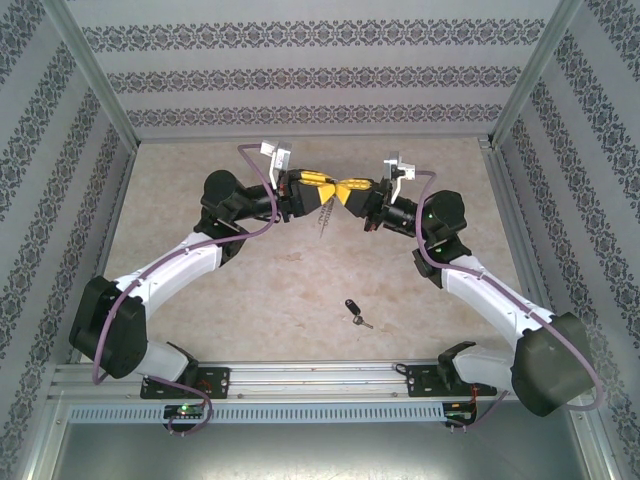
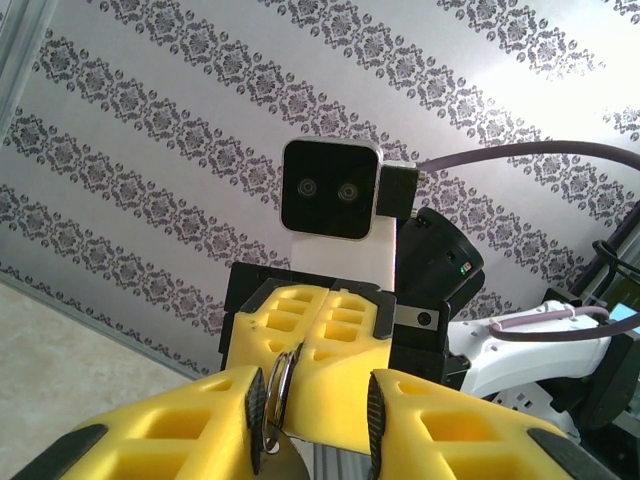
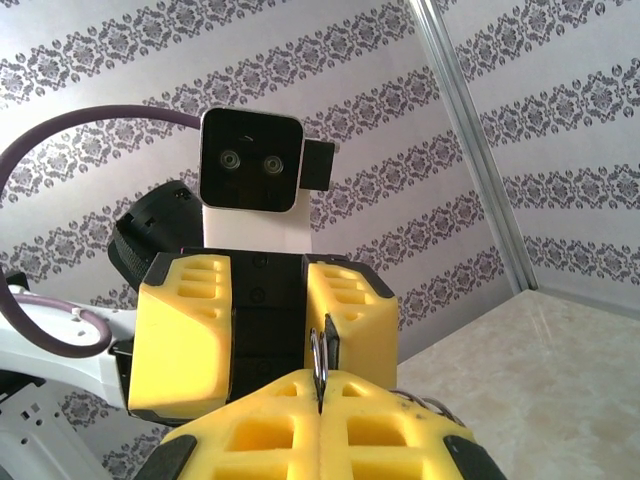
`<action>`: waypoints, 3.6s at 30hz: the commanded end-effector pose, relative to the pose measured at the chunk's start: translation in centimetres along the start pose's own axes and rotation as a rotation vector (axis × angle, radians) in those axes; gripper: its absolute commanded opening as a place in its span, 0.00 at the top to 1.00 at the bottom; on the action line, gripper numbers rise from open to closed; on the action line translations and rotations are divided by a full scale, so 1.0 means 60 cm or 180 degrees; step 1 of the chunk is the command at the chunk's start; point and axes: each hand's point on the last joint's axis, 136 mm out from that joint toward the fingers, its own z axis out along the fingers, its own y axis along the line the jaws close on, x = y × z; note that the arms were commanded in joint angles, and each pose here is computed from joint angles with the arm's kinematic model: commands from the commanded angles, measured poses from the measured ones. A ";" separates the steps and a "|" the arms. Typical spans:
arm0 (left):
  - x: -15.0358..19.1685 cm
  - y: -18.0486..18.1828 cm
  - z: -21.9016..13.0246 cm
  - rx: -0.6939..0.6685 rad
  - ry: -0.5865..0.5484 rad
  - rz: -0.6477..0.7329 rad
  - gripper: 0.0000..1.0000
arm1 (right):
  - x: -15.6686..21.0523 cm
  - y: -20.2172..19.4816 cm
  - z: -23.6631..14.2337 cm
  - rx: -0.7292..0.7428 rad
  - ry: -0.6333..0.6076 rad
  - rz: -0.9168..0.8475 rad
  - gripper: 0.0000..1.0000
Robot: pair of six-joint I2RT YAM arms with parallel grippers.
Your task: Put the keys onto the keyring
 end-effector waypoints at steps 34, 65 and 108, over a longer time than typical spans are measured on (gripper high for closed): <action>0.025 0.002 -0.008 -0.0430 0.0845 0.0938 1.00 | -0.035 -0.012 -0.018 0.0001 0.0226 -0.0036 0.53; 0.018 0.002 -0.013 -0.0533 0.0797 0.1105 1.00 | 0.023 -0.014 0.016 -0.0113 0.0500 0.0049 0.83; -0.024 -0.038 0.011 -0.0019 -0.0054 0.0218 0.70 | -0.021 0.019 0.004 -0.0166 0.0127 -0.0119 1.00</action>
